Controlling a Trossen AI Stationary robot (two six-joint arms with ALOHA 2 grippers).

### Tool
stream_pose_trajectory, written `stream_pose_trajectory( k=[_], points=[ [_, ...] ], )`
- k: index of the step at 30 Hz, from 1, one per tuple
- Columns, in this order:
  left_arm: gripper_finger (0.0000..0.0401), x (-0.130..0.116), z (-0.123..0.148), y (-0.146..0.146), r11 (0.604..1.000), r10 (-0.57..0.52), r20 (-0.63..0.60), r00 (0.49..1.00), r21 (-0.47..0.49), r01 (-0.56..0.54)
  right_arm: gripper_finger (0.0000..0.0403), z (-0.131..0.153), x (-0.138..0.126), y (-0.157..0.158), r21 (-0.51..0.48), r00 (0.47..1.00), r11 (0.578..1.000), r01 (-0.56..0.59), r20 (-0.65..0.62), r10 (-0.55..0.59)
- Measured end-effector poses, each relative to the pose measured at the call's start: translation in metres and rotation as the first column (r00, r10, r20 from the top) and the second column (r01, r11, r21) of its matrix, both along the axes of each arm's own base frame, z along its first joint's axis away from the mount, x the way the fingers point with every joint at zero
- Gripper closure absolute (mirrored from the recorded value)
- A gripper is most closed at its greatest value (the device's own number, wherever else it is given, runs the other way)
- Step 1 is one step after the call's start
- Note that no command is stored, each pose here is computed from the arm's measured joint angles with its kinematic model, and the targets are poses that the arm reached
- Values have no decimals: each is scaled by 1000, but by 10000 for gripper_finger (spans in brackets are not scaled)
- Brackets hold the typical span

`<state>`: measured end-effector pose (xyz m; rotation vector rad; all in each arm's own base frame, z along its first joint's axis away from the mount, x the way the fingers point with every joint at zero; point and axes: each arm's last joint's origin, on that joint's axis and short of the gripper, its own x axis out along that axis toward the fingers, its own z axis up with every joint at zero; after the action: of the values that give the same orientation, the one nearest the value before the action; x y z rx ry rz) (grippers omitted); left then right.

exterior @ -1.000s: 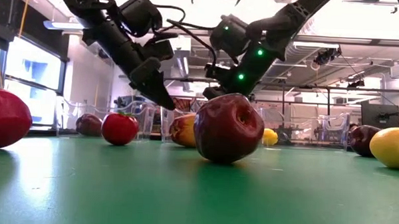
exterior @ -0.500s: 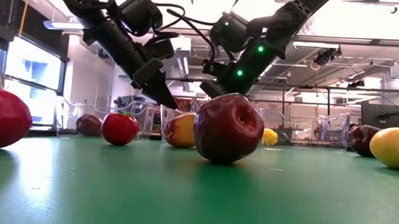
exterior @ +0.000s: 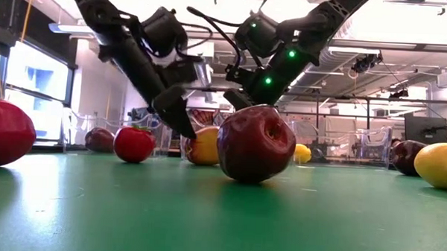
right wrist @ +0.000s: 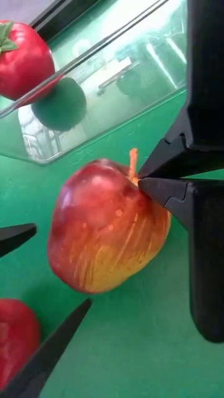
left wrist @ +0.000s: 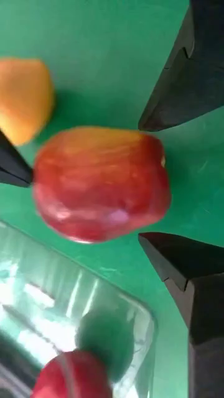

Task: Sort produce into baskets
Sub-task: Put the top left apple into the left transparent bin

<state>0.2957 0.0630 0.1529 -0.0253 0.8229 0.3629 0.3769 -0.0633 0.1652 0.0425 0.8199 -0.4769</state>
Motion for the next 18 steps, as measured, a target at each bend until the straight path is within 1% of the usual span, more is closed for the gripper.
stream_pose_trajectory(
  k=[2,6,11,18],
  points=[
    [124,4,-3,1,1000,9,-20,1000,22,-8,403,0,0,0,-1,1000,1000,-1,0,1],
    [123,14,-1,2,998,-18,-21,1000,64,19,403,0,0,0,-6,1000,1000,-15,-5,15],
    [122,19,-1,5,998,-31,-24,999,58,32,403,0,0,0,-6,1000,1000,-16,-10,16],
    [122,20,-8,14,998,-45,-34,998,38,47,403,0,0,0,-12,1000,1000,-11,-8,11]
  ],
)
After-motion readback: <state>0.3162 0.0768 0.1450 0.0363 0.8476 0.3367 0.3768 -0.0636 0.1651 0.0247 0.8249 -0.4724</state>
